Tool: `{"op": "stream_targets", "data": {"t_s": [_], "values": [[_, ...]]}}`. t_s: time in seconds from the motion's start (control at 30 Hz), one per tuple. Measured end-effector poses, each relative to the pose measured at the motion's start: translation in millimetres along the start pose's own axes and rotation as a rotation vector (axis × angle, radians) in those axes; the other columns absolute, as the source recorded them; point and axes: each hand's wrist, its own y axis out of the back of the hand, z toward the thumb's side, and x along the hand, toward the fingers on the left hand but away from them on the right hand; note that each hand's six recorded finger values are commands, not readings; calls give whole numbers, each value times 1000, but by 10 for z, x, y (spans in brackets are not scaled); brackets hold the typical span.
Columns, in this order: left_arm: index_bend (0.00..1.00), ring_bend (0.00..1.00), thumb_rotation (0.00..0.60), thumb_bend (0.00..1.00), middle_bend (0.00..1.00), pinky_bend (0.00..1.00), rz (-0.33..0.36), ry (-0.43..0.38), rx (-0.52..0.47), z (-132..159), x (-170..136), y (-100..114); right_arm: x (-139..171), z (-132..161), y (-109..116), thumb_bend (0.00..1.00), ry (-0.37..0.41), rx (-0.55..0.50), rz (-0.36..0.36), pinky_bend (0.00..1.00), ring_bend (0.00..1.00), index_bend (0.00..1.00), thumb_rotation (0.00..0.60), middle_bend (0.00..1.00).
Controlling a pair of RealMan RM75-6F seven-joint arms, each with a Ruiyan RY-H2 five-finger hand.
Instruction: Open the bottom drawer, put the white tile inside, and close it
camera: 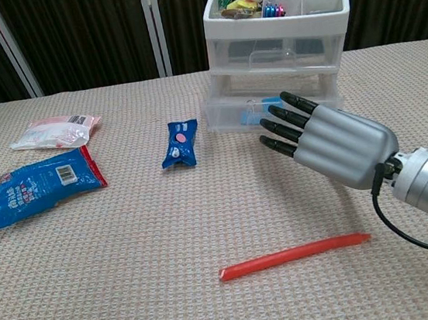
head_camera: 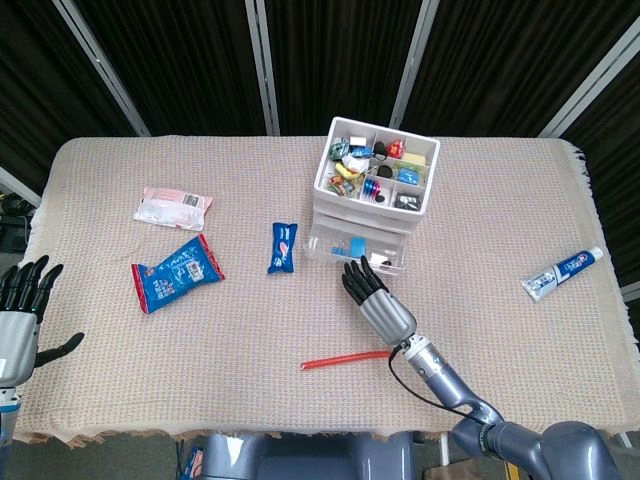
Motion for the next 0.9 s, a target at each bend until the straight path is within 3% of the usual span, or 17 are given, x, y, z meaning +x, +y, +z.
{"op": "stream_targets", "data": {"t_s": [0.57,0.9], "values": [[73,0,600,136,0,0,-1,4,-2,-2,3,2,-157,-117,-155,225,-42,-4,67,0,0,36,600,0],[73,0,600,137,0,0,-10,2,-5,-3,12,-12,-269,-276,-380,225,-88,7,138,0,0,37,600,0]]}}
